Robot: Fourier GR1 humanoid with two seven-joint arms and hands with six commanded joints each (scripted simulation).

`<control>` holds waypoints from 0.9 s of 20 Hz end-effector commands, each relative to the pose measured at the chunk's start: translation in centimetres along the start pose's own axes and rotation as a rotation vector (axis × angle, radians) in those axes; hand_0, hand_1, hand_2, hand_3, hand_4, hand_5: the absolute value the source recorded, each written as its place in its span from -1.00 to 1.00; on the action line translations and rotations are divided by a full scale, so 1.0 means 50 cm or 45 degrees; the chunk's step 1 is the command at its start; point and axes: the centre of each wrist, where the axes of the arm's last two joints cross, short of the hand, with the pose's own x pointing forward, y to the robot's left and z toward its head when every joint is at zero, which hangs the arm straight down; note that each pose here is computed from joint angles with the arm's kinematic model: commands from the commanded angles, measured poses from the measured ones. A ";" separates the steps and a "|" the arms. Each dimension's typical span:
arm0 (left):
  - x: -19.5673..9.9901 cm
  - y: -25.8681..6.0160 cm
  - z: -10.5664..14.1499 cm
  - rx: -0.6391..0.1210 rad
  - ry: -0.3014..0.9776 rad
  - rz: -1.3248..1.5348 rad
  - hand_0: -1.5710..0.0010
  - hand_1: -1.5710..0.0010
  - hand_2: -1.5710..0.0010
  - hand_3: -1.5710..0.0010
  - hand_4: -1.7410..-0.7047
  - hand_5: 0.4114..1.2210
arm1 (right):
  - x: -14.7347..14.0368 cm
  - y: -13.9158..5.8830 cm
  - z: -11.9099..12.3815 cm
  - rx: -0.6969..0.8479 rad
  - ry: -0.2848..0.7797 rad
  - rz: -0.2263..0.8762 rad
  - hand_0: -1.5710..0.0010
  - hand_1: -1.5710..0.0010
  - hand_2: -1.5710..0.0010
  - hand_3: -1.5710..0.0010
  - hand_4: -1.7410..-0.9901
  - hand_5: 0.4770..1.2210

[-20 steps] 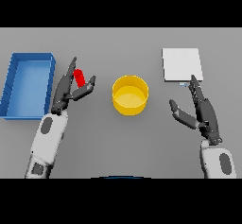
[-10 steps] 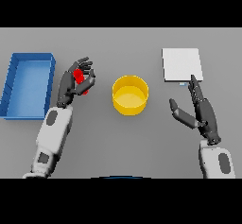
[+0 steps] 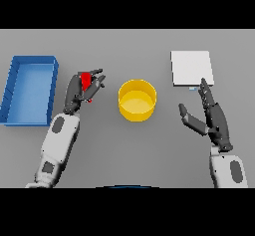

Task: Pick up the red beaker and tilt it to pour out 1 green nut into yellow bowl. Pick up the yellow bowl and place it on the metallic measuring scale.

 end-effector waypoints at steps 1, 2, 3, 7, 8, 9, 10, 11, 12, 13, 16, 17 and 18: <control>0.008 -0.002 -0.002 -0.008 -0.017 -0.013 -0.89 -0.89 -0.89 -0.79 -0.59 0.91 | -0.005 0.005 0.000 0.002 0.015 0.007 1.00 1.00 1.00 1.00 0.21 -0.54; 0.016 -0.006 -0.005 -0.011 -0.036 -0.022 -0.91 -0.91 -0.91 -0.84 -0.57 0.93 | -0.007 0.009 -0.001 0.000 0.015 0.007 1.00 1.00 1.00 1.00 0.20 -0.53; 0.020 -0.002 -0.006 -0.003 -0.050 -0.025 -0.93 -0.93 -0.93 -0.87 -0.56 0.94 | -0.006 0.011 0.002 0.000 -0.001 0.002 1.00 1.00 1.00 1.00 0.20 -0.53; 0.054 0.006 -0.011 -0.002 -0.104 -0.027 -0.97 -0.97 -0.97 -0.95 -0.54 0.98 | -0.003 0.009 0.001 0.001 0.001 0.015 1.00 1.00 1.00 1.00 0.19 -0.50; 0.071 0.011 -0.014 0.002 -0.126 -0.054 -0.98 -0.98 -0.98 -0.96 -0.53 0.98 | -0.006 0.011 0.007 0.004 -0.016 0.014 1.00 1.00 1.00 1.00 0.19 -0.50; 0.085 0.013 -0.017 -0.007 -0.142 -0.090 -0.98 -0.98 -0.98 -0.97 -0.53 0.98 | 0.000 0.010 0.007 0.001 -0.021 0.025 1.00 1.00 1.00 1.00 0.19 -0.49; 0.102 0.012 -0.020 -0.019 -0.151 -0.127 -0.99 -0.99 -0.99 -0.97 -0.53 0.99 | -0.001 0.010 0.007 0.011 -0.015 0.022 1.00 1.00 1.00 1.00 0.20 -0.50; 0.114 0.010 -0.022 -0.038 -0.162 -0.173 -0.99 -0.99 -0.99 -0.98 -0.62 0.94 | 0.002 0.010 0.003 0.008 -0.017 0.022 1.00 1.00 1.00 1.00 0.21 -0.50; 0.140 0.013 -0.027 -0.049 -0.168 -0.250 -0.99 -0.99 -0.99 -0.98 -0.70 0.90 | 0.004 0.009 0.001 0.017 -0.016 0.016 1.00 1.00 1.00 1.00 0.22 -0.50; 0.155 0.014 -0.028 -0.065 -0.173 -0.301 -0.99 -0.99 -0.99 -0.99 -0.76 0.88 | 0.003 0.013 -0.001 0.023 -0.014 0.019 1.00 1.00 1.00 1.00 0.24 -0.50; 0.167 0.018 -0.031 -0.094 -0.155 -0.389 -0.99 -0.99 -0.99 -0.99 -0.76 0.85 | 0.004 0.007 0.003 0.020 -0.006 0.019 1.00 1.00 1.00 1.00 0.24 -0.47; 0.168 0.020 -0.033 -0.101 -0.151 -0.408 -0.99 -0.99 -0.99 -0.99 -0.76 0.83 | 0.000 0.007 0.006 0.020 -0.006 0.024 1.00 1.00 1.00 1.00 0.24 -0.46; 0.165 0.028 -0.036 -0.106 -0.149 -0.430 -0.99 -0.99 -0.99 -0.99 -0.76 0.80 | 0.001 0.011 0.006 0.025 0.001 0.026 1.00 1.00 1.00 1.00 0.24 -0.46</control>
